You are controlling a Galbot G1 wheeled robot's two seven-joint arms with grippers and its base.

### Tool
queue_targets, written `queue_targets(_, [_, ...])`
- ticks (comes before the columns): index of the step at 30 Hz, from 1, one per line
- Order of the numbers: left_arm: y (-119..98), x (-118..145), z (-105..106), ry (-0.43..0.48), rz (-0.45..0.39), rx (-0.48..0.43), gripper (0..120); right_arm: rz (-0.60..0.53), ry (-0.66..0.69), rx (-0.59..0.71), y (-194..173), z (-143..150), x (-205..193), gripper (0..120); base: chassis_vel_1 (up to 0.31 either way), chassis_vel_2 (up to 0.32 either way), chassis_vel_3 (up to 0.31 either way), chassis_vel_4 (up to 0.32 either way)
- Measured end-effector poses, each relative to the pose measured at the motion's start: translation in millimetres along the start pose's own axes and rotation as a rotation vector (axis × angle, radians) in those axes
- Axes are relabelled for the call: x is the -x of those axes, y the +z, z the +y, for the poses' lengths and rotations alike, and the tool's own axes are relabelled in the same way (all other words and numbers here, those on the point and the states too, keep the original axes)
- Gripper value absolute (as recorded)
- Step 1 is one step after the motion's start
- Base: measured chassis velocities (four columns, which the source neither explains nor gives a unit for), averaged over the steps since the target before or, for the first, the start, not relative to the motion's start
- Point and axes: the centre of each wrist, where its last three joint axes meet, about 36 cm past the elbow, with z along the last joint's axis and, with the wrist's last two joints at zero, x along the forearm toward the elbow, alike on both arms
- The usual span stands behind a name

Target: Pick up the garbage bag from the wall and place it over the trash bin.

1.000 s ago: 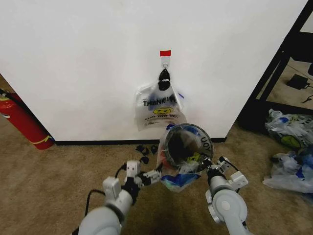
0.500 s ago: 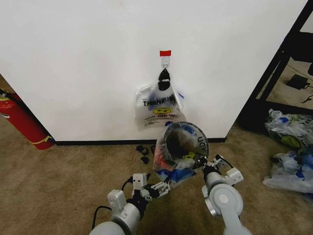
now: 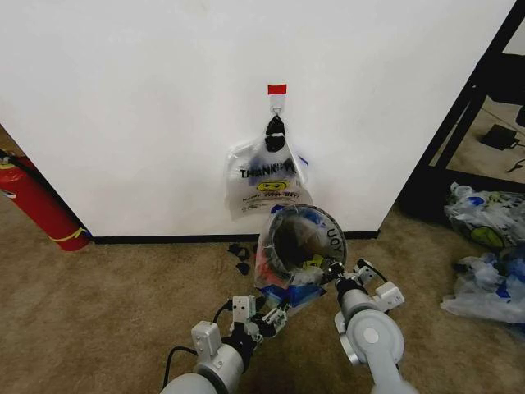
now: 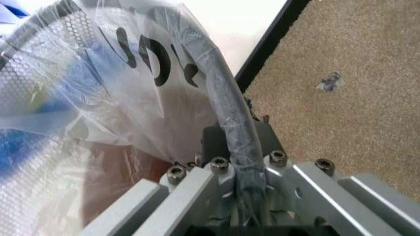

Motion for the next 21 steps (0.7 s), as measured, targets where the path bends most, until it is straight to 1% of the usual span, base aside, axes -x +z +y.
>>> queue_targets(1, [0.2, 0.1, 0.1, 0.000, 0.000, 0.000, 36, 0.000, 0.000, 0.000, -0.1, -0.1, 0.0, 0, 0.000, 0.000, 0.000, 0.000])
queue_targets(3, [1.5, 1.9, 1.3, -0.004, 0.001, 0.007, 26, -0.001, -0.002, 0.002, -0.2, 0.1, -0.2, 0, 0.000, 0.000, 0.000, 0.000])
queue_targets(5, [2.8, 3.5, 2.0, -0.007, 0.002, 0.011, 19, 0.000, -0.005, 0.004, 0.1, 1.2, -0.5, 0, 0.000, 0.000, 0.000, 0.000])
queue_targets(6, [2.8, 3.5, 2.0, -0.007, 0.002, 0.011, 19, 0.000, -0.005, 0.004, 0.1, 1.2, -0.5, 0, 0.000, 0.000, 0.000, 0.000])
queue_targets(9, [8.5, 6.4, 4.5, -0.014, 0.006, 0.029, 7, 0.003, -0.008, 0.007, 1.2, 2.4, -0.7, 0, 0.000, 0.000, 0.000, 0.000])
queue_targets(10, [13.3, 8.9, 7.0, -0.021, 0.005, 0.050, 1, 0.003, -0.009, 0.009, 1.4, 3.0, -1.2, 0, 0.000, 0.000, 0.000, 0.000])
queue_targets(12, [16.3, 10.5, 8.6, -0.025, 0.003, 0.063, 0, 0.004, -0.011, 0.011, 1.6, 3.5, -1.9, 0, 0.000, 0.000, 0.000, 0.000])
queue_targets(13, [21.3, 13.4, 11.0, -0.033, -0.001, 0.087, 0, 0.005, -0.013, 0.012, 2.1, 4.2, -3.0, 0, 0.000, 0.000, 0.000, 0.000])
queue_targets(14, [30.0, 19.1, 14.8, -0.042, -0.006, 0.123, 0, 0.010, -0.015, 0.014, 3.4, 5.0, -4.7, 0, 0.000, 0.000, 0.000, 0.000])
queue_targets(16, [36.9, 23.4, 16.8, -0.045, -0.006, 0.149, 0, 0.014, -0.016, 0.015, 4.4, 5.6, -6.2, 0, 0.000, 0.000, 0.000, 0.000])
queue_targets(17, [49.1, 31.4, 17.7, -0.045, -0.006, 0.188, 0, 0.023, -0.017, 0.014, 6.5, 6.1, -8.9, 0, 0.000, 0.000, 0.000, 0.000])
queue_targets(19, [57.0, 39.3, 16.6, -0.039, -0.009, 0.206, 0, 0.034, -0.013, 0.008, 8.7, 5.4, -11.3, 0, 0.000, 0.000, 0.000, 0.000])
queue_targets(21, [58.8, 41.9, 16.0, -0.038, -0.009, 0.208, 0, 0.037, -0.011, 0.005, 9.6, 5.0, -12.0, 0, 0.000, 0.000, 0.000, 0.000])
